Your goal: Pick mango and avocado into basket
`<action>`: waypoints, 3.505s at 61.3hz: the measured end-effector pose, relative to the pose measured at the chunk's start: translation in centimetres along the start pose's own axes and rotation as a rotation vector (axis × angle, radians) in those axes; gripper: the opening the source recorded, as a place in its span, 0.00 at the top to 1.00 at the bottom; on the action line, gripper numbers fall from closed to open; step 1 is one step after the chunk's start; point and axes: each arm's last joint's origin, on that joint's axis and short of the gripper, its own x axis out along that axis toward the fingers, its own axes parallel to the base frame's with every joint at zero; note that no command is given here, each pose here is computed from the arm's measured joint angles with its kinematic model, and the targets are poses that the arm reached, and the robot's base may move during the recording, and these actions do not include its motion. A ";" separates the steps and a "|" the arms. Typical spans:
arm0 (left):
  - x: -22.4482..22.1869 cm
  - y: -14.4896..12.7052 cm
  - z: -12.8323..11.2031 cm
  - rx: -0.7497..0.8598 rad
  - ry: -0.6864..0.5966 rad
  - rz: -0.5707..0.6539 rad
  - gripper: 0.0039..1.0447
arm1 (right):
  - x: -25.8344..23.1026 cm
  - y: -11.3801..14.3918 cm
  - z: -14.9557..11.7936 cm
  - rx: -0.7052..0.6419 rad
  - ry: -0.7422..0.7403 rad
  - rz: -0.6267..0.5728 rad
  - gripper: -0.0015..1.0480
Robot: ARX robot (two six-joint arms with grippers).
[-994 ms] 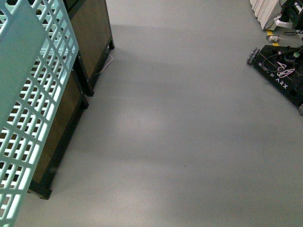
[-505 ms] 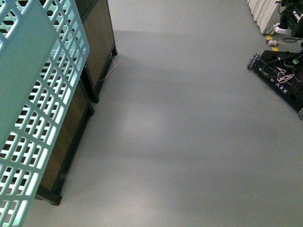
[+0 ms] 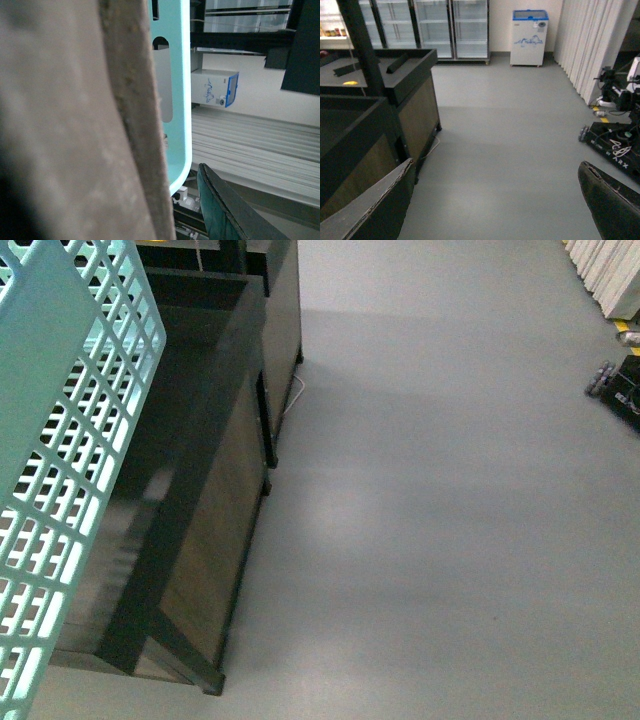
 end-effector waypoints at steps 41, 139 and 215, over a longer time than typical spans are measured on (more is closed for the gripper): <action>0.0 0.0 0.0 0.000 0.001 0.000 0.72 | 0.0 0.0 0.0 0.000 0.000 0.002 0.08; 0.0 0.0 0.0 0.001 0.000 -0.001 0.72 | 0.0 0.0 0.0 0.000 0.000 0.001 0.08; 0.0 0.0 0.0 0.000 -0.002 -0.001 0.72 | 0.0 0.0 0.0 0.000 0.000 0.002 0.08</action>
